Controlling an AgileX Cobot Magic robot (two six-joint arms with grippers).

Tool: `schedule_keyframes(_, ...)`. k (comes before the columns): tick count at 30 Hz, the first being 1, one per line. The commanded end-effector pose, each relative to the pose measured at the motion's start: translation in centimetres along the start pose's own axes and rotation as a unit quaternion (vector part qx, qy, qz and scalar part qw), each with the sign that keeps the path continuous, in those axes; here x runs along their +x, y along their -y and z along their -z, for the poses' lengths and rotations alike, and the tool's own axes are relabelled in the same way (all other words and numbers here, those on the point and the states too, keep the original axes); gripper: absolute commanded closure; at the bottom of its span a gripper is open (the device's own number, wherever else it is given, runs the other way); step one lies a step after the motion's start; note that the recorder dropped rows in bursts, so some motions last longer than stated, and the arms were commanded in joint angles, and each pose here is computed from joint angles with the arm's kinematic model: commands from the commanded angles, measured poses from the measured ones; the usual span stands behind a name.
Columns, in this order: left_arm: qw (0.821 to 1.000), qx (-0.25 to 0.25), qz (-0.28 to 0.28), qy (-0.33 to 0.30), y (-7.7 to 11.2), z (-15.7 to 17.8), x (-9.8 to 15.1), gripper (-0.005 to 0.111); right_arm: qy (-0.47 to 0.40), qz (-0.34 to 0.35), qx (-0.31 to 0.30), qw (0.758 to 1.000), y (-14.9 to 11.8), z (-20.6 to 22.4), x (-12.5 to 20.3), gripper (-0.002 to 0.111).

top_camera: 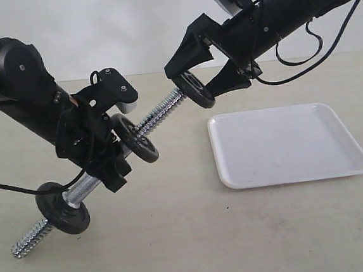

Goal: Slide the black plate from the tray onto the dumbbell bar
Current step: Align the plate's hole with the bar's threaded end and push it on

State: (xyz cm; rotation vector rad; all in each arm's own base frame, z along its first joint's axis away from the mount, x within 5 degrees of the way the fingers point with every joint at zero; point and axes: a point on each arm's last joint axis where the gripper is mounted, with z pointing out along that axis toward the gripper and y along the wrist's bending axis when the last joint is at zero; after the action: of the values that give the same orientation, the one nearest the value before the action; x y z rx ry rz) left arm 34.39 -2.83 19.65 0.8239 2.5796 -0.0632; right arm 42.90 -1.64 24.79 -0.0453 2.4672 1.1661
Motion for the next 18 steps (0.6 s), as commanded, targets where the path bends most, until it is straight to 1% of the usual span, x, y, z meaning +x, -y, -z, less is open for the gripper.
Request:
schedule_keyframes(1, 0.994, -0.039, -0.005, 0.106, -0.23, 3.81, -2.40, 0.103, 0.024, 0.011, -0.033, 0.999, -1.25, 0.52, -0.60, 0.100)
schedule_keyframes(5, 0.995, -0.024, -0.006, 0.099, 0.04, 3.77, -2.28, 0.103, 0.025, 0.014, -0.035, 0.999, -1.28, 0.53, -0.62, 0.100)
schedule_keyframes(18, 0.994, -0.031, 0.003, 0.105, -0.10, 3.80, -2.38, 0.103, 0.026, 0.006, -0.036, 0.999, -1.38, 0.59, -0.64, 0.100)
